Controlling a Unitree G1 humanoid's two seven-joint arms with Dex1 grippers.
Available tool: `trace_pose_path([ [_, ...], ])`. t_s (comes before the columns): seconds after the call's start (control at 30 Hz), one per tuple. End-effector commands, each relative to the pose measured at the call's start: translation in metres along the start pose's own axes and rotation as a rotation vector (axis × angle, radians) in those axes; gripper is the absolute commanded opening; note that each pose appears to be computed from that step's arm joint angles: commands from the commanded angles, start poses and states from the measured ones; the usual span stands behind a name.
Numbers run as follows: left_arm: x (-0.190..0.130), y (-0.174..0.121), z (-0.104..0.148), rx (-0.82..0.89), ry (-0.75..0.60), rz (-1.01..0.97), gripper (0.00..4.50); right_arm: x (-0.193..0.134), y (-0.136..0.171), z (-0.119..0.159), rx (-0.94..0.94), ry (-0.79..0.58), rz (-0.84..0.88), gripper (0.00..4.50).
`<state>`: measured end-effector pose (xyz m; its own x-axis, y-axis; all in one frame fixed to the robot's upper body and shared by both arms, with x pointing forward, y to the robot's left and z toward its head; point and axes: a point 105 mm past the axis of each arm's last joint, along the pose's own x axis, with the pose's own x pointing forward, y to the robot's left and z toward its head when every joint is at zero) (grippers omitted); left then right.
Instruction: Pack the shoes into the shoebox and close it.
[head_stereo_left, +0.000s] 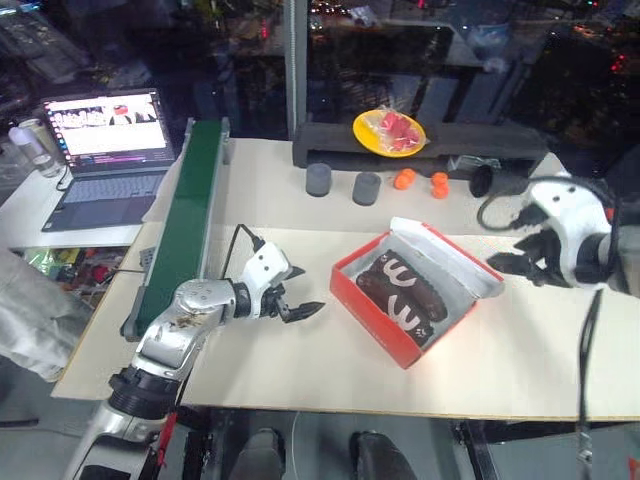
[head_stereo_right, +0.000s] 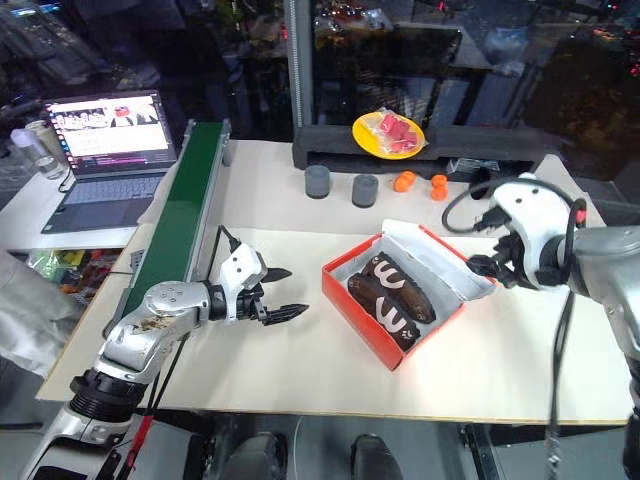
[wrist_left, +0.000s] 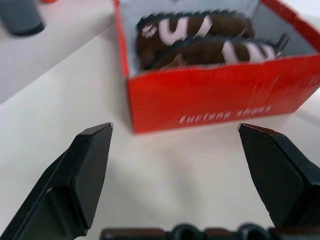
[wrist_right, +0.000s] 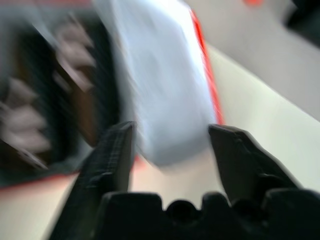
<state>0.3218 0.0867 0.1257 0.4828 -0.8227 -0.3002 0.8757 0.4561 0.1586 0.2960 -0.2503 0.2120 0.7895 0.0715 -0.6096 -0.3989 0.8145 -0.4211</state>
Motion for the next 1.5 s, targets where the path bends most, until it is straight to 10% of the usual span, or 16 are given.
trace_pose_path([
  [0.03, 0.001, 0.002, 0.011, 0.048, -0.029, -0.004, 4.32, -0.01, 0.028, 0.012, -0.184, -0.084, 0.102, 1.29],
  [0.43, 0.002, -0.001, 0.011, 0.048, -0.033, -0.018, 4.32, -0.018, 0.079, 0.012, -0.542, -0.191, 0.477, 0.95],
  [0.67, -0.001, -0.001, 0.009, 0.034, -0.034, 0.0, 4.32, -0.007, 0.093, 0.003, -0.719, -0.176, 0.536, 3.0],
  [1.27, -0.003, 0.001, 0.01, 0.027, -0.027, 0.024, 4.32, 0.034, 0.129, -0.029, -0.871, -0.119, 0.611, 3.0],
  [1.5, -0.006, 0.0, 0.01, 0.024, -0.026, 0.031, 4.32, 0.034, 0.133, -0.024, -0.817, -0.137, 0.612, 1.02],
])
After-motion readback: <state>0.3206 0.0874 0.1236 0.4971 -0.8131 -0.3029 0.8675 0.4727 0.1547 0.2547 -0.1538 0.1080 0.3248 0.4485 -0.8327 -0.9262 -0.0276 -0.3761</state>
